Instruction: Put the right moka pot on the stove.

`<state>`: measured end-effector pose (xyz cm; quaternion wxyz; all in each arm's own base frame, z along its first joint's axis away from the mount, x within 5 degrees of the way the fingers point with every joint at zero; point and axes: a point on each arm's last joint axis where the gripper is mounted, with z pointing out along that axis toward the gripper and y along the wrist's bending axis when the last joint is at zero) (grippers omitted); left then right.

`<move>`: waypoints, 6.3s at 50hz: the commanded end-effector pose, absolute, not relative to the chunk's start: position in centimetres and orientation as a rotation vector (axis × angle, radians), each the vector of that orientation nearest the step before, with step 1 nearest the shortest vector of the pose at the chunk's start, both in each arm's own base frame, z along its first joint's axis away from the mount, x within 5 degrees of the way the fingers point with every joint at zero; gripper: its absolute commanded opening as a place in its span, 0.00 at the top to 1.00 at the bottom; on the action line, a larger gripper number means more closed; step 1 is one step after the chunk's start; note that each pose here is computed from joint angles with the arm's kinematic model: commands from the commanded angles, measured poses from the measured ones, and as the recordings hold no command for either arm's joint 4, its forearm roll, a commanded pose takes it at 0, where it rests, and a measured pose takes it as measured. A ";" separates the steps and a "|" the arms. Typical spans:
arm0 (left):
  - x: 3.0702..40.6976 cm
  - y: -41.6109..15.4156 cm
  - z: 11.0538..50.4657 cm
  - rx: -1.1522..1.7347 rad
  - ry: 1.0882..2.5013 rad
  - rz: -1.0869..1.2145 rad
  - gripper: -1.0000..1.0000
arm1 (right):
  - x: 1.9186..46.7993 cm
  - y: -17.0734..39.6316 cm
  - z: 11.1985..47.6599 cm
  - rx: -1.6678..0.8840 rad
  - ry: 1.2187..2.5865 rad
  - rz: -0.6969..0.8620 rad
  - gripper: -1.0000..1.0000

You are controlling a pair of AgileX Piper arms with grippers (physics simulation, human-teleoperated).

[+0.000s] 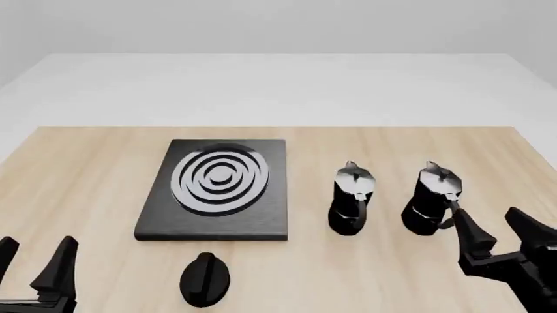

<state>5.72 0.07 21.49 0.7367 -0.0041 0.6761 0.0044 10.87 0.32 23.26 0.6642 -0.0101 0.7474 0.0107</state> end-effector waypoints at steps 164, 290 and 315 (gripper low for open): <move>5.8 0.1 21.4 -0.010 1.485 0.011 0.00 | 18.5 0.5 24.0 -0.165 1.684 -0.108 1.00; 5.8 0.1 21.4 -0.010 1.485 0.011 0.00 | 32.6 30.4 29.8 -0.590 1.487 0.583 1.00; 5.8 0.1 21.4 -0.010 1.485 0.011 0.00 | 33.8 31.4 26.3 -0.533 1.521 0.642 1.00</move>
